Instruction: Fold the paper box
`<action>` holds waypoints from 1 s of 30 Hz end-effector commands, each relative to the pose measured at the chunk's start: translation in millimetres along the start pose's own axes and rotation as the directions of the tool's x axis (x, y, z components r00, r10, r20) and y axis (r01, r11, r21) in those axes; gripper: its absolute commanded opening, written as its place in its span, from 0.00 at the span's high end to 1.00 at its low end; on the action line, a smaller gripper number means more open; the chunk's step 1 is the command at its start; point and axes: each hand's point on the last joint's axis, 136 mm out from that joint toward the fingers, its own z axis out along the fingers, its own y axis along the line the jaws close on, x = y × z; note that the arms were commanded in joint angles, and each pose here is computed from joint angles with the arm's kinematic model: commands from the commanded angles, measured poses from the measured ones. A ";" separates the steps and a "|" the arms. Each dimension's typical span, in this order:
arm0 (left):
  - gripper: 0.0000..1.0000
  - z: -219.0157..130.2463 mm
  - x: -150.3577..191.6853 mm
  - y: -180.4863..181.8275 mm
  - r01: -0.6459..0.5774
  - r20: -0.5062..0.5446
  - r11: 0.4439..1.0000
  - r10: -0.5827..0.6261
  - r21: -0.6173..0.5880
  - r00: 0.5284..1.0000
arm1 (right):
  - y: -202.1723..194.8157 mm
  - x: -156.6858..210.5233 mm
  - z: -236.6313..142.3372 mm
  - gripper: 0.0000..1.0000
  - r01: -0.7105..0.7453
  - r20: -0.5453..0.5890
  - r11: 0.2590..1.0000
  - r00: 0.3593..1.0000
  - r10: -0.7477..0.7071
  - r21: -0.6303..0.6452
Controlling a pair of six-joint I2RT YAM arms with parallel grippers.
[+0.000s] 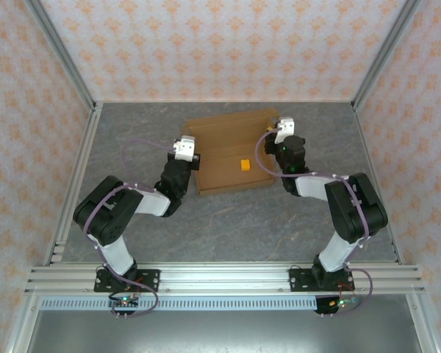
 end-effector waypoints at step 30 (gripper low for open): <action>0.90 -10.8 4.4 0.4 0.042 -0.022 0.986 -0.046 -0.160 0.999 | 4.5 -9.5 -5.6 1.00 -0.149 0.096 0.987 0.985 0.143 0.055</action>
